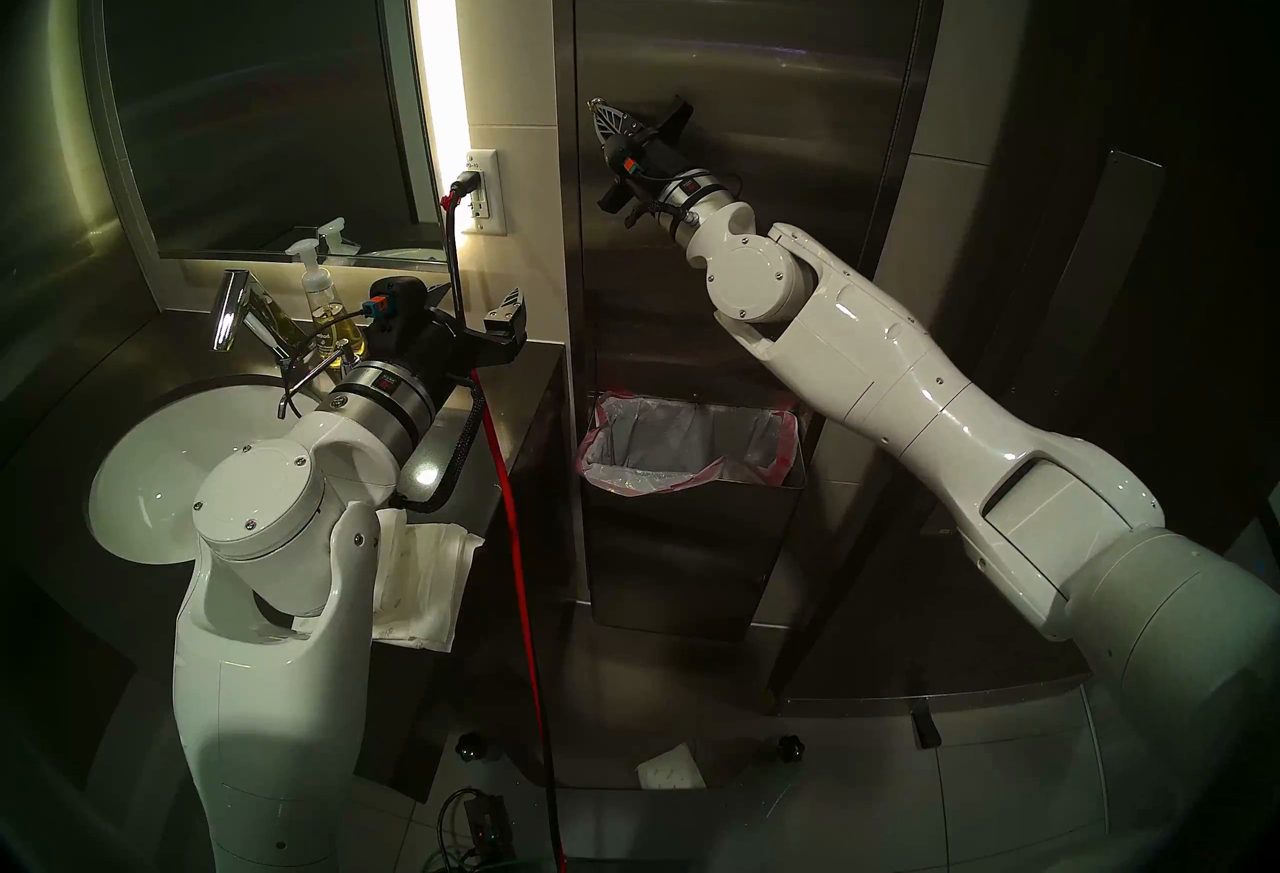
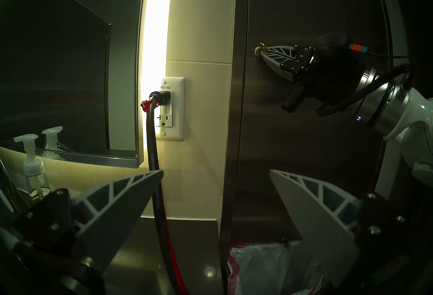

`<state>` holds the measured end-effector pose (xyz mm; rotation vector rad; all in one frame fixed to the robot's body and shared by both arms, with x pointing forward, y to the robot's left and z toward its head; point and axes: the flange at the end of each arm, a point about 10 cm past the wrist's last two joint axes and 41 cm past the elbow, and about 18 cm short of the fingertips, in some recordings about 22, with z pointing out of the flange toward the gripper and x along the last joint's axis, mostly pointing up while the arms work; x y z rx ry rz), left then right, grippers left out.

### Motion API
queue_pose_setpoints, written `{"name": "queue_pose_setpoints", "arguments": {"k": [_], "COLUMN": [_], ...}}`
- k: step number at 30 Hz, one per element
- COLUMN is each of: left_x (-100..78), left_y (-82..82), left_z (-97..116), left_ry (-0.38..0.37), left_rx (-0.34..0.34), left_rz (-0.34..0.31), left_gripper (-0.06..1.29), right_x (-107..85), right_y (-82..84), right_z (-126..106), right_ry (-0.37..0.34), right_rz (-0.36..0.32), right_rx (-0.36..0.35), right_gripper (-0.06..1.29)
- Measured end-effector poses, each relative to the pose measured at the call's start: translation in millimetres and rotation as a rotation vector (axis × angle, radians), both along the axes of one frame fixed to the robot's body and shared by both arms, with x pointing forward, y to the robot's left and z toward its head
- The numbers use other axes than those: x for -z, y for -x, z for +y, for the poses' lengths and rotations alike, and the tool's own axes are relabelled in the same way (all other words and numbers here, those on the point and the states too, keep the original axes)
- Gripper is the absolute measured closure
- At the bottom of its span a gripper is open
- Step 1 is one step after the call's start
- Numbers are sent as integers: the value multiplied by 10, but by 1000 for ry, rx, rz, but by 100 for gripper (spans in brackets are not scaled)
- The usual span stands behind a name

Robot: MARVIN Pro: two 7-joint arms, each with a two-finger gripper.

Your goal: Twist key and close towel dispenser

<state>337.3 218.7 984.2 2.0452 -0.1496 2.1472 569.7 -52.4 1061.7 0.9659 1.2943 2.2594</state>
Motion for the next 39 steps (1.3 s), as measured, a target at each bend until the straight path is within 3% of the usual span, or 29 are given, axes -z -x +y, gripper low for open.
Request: {"name": "queue_pose_setpoints", "arguments": {"k": [11,17,24,25,27,31,38,39], "left_x": [0,0,0,0,0,0,0,0], "left_y": [0,0,0,0,0,0,0,0], "left_z": [0,0,0,0,0,0,0,0], "left_ry": [0,0,0,0,0,0,0,0], "left_rx": [0,0,0,0,0,0,0,0], "left_rz": [0,0,0,0,0,0,0,0], "left_gripper": [0,0,0,0,0,0,0,0], "right_x": [-81,-221,-324,-324,-307,-257,-106,-77], "right_y": [-55,-70,-32,-26,-8,29,123,140], "right_z": [-281,-373,-385,-380,-359,-296,-146,-122], "right_ry": [224,228,171,161,132,63,-94,-114], "right_rz": [-11,-10,3,6,19,43,108,119], "right_rx": [-35,-35,-30,-29,-29,-31,-25,-25], "right_gripper": [127,127,125,120,61,2,2,7]}}
